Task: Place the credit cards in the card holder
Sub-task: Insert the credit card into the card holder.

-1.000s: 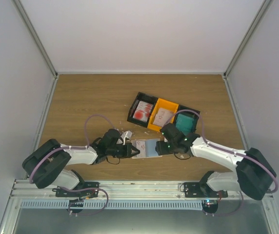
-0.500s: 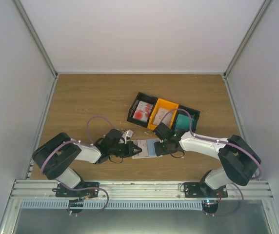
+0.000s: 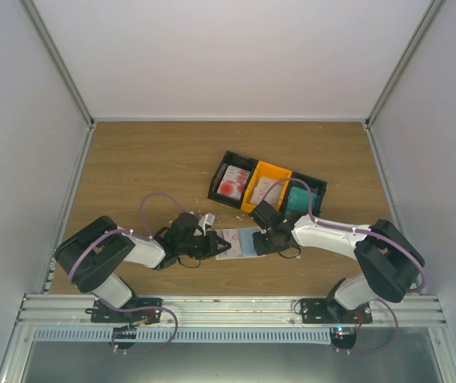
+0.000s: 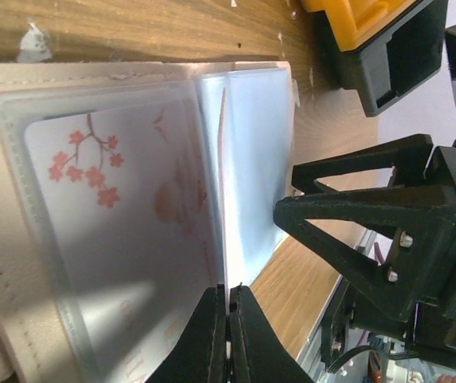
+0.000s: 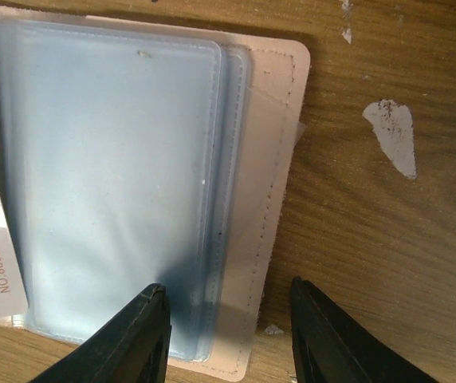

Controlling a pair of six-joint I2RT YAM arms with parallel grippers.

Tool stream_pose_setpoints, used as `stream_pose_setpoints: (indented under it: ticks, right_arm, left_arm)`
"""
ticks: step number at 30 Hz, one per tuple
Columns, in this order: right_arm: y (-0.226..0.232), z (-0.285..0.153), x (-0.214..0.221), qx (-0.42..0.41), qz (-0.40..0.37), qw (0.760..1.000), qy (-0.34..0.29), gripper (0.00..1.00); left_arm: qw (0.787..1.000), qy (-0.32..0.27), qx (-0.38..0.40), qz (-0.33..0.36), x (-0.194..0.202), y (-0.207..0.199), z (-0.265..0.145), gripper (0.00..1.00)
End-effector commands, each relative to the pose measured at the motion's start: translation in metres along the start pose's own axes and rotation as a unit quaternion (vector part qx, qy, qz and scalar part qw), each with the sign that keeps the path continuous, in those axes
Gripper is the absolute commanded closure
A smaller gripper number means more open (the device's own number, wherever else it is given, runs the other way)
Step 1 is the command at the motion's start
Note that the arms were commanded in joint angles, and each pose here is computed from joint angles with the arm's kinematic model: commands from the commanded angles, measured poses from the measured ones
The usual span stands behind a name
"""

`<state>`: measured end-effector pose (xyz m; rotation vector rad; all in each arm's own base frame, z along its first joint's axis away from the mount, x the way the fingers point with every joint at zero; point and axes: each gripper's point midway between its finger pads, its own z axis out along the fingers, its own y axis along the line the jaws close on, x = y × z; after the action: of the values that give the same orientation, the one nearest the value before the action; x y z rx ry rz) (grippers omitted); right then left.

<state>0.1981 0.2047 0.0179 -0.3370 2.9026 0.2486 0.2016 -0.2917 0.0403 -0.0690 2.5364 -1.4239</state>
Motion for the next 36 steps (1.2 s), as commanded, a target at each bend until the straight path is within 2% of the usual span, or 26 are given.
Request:
stream_pose_setpoints:
  ticks: [1,18,31,36]
  right_arm:
    - [-0.004,0.007,0.009,0.013,0.007,1.000,0.018,0.58]
    - [-0.001,0.009,0.015,-0.002,0.017,1.000,0.025,0.60]
    - [0.001,0.009,0.017,-0.009,0.021,0.999,0.026,0.63]
    - [0.005,0.009,0.019,-0.022,0.020,0.999,0.029,0.68]
  left_arm:
    - [1.000,-0.003,-0.001,-0.003,0.003,0.006,0.004,1.00]
    - [0.998,0.037,0.039,-0.014,0.010,-0.001,0.020,1.00]
    - [0.998,0.008,0.050,-0.020,0.001,-0.008,0.017,1.00]
    - [0.998,-0.006,0.057,-0.018,-0.004,-0.011,0.016,1.00]
